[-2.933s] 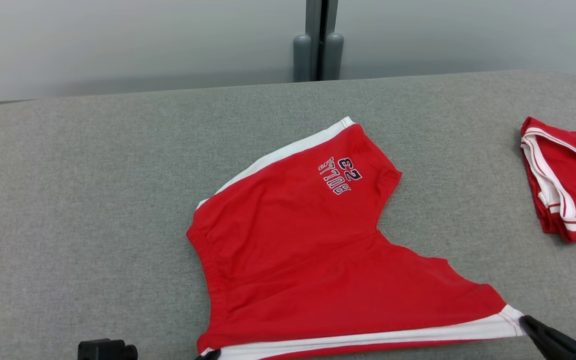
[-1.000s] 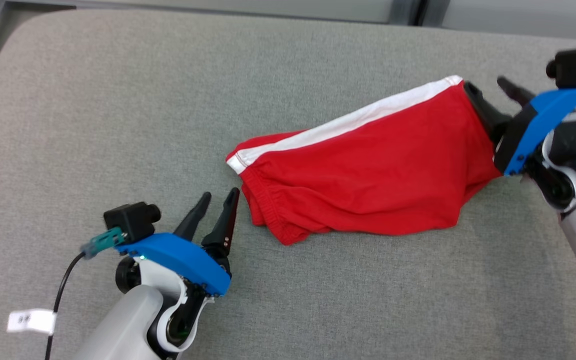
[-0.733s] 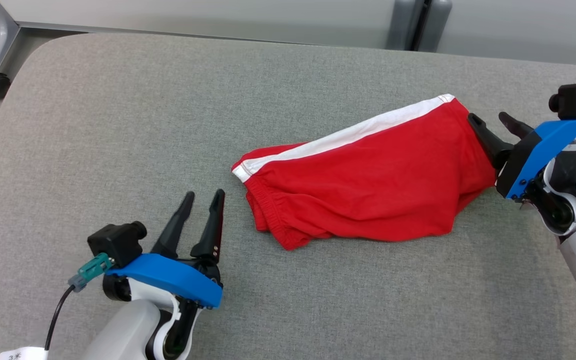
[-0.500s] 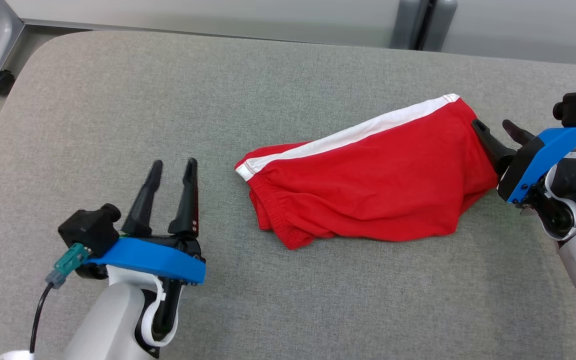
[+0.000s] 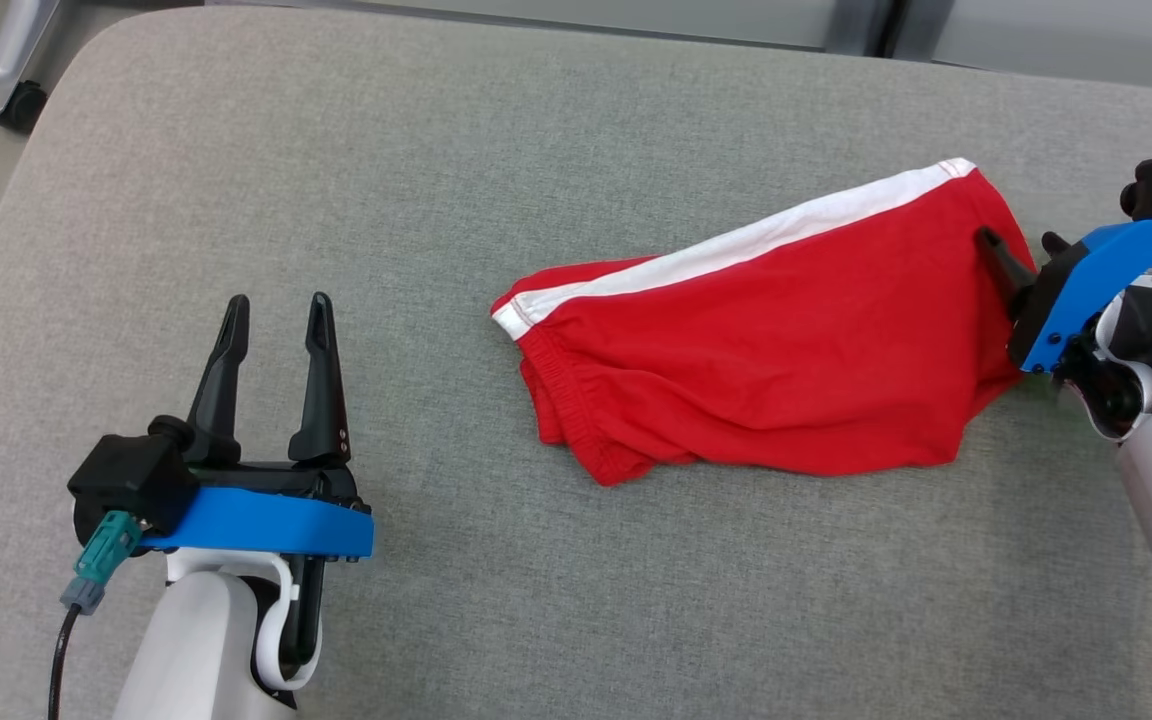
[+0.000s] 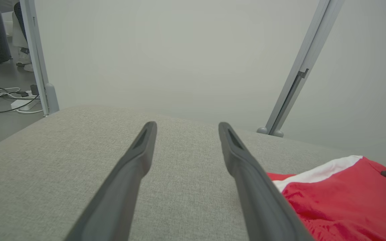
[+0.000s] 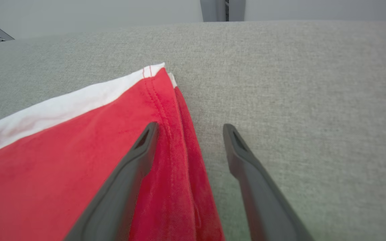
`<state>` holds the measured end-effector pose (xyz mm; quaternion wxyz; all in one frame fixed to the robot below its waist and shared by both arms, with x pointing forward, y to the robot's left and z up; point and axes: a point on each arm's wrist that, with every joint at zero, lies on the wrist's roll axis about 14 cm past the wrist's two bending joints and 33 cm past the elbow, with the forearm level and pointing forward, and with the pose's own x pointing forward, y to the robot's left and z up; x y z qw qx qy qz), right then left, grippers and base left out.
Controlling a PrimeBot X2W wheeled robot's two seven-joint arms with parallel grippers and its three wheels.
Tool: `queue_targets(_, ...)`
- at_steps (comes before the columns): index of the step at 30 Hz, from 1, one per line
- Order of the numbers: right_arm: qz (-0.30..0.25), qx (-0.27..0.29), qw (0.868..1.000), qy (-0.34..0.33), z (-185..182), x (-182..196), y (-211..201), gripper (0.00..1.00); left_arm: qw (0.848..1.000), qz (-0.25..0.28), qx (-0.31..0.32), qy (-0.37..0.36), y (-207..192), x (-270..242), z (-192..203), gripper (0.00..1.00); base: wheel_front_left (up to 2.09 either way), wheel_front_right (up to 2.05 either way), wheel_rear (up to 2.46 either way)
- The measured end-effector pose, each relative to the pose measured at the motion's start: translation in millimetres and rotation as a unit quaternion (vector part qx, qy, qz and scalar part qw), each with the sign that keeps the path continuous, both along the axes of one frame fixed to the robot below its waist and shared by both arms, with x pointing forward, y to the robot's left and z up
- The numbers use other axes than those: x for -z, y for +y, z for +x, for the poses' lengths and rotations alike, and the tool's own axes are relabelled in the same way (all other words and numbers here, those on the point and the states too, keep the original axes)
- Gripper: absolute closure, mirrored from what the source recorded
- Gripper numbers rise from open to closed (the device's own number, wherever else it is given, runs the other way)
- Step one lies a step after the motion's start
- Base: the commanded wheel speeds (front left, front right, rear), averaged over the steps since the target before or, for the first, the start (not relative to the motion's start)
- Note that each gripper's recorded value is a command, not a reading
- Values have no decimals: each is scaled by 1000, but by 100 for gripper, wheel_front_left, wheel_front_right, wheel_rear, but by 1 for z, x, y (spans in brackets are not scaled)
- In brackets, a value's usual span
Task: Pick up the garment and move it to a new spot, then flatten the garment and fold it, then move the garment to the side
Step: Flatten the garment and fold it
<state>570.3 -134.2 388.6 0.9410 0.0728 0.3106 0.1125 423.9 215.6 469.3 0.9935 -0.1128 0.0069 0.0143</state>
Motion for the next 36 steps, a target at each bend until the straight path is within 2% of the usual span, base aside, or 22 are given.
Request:
queue_targets(6, -28, -33, 998, 36, -6, 21, 22, 0, 1000, 14, -12, 7, 8, 4, -4, 0, 0, 0, 0)
queue_targets(7, -34, -38, 998, 37, -7, 22, 24, 6, 1000, 15, -12, 8, 8, 5, -4, 0, 0, 0, 0)
queue_targets(9, -41, -42, 998, 37, -8, 22, 24, 100, 1000, 17, -11, 7, 8, 4, -4, 0, 0, 0, 0)
queue_targets(15, -43, -27, 999, 20, -15, 14, 13, 100, 1000, 16, 6, 1, -3, 0, -3, 0, 0, 0, 0)
queue_targets(23, -45, 28, 998, -24, -27, -10, -31, 100, 999, 12, 33, -3, -18, -4, -8, 0, 0, 0, 0)
queue_targets(32, -115, 75, 987, -88, -44, -46, -106, 100, 998, 14, 58, -13, -30, -12, -16, 0, 0, 0, 0)
queue_targets(36, -125, 82, 983, -103, -50, -59, -114, 100, 997, 13, 72, -17, -39, -16, -19, 0, 0, 0, 0)
